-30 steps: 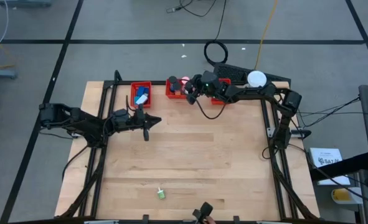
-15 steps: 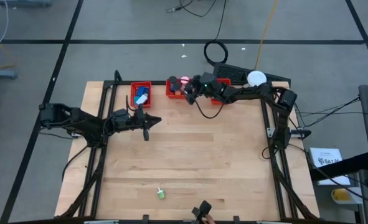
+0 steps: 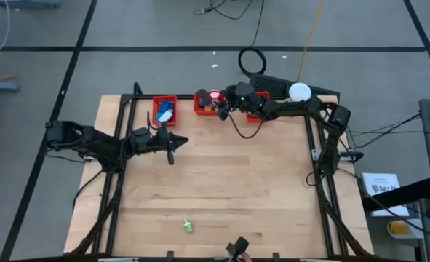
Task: Pick & Place Office items
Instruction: Put the white hourglass into the middle orange basket
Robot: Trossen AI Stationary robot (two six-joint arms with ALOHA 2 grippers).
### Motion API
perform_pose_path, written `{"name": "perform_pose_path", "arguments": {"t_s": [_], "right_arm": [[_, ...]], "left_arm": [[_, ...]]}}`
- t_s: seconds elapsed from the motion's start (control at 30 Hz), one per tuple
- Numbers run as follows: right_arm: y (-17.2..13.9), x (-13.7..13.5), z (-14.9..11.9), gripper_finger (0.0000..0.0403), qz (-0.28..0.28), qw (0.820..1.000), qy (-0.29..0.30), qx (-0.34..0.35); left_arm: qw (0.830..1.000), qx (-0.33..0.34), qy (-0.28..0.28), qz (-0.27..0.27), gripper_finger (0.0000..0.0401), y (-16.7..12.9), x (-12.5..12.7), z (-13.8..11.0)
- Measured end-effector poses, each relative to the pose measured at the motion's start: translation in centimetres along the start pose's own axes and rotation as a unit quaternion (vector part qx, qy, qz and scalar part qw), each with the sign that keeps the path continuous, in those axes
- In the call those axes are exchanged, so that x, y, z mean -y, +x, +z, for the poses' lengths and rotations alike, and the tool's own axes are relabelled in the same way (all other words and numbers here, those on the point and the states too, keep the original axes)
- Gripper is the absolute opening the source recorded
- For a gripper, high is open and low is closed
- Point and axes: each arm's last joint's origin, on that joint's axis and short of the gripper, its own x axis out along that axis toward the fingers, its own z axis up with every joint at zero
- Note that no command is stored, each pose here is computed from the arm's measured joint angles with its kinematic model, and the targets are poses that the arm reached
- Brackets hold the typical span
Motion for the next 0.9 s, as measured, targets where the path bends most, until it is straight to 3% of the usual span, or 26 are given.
{"name": "perform_pose_path", "arguments": {"t_s": [0.2, 0.37, 0.73, 0.9], "right_arm": [[-2.8, -0.4, 3.0, 0.0257, 0.007, 1.000, -0.010, 0.024], [-5.2, -0.7, 4.4, 0.0197, 0.015, 0.999, -0.028, 0.008], [-5.5, -0.9, 2.4, 0.0012, 0.023, 0.994, -0.035, -0.097], [-5.0, -1.1, 0.9, 0.0015, 0.032, 0.990, -0.039, -0.130]], "left_arm": [[1.000, 0.000, 0.000, 0.000, 0.0031, 0.0, 0.0, 0.0], [1.000, 0.000, 0.000, 0.000, 0.0031, 0.0, 0.0, 0.0], [1.000, 0.001, 0.001, 0.000, 0.0031, 0.0, 0.0, 0.0], [1.000, 0.001, 0.001, 0.000, 0.0031, 0.0, 0.0, 0.0]]}}
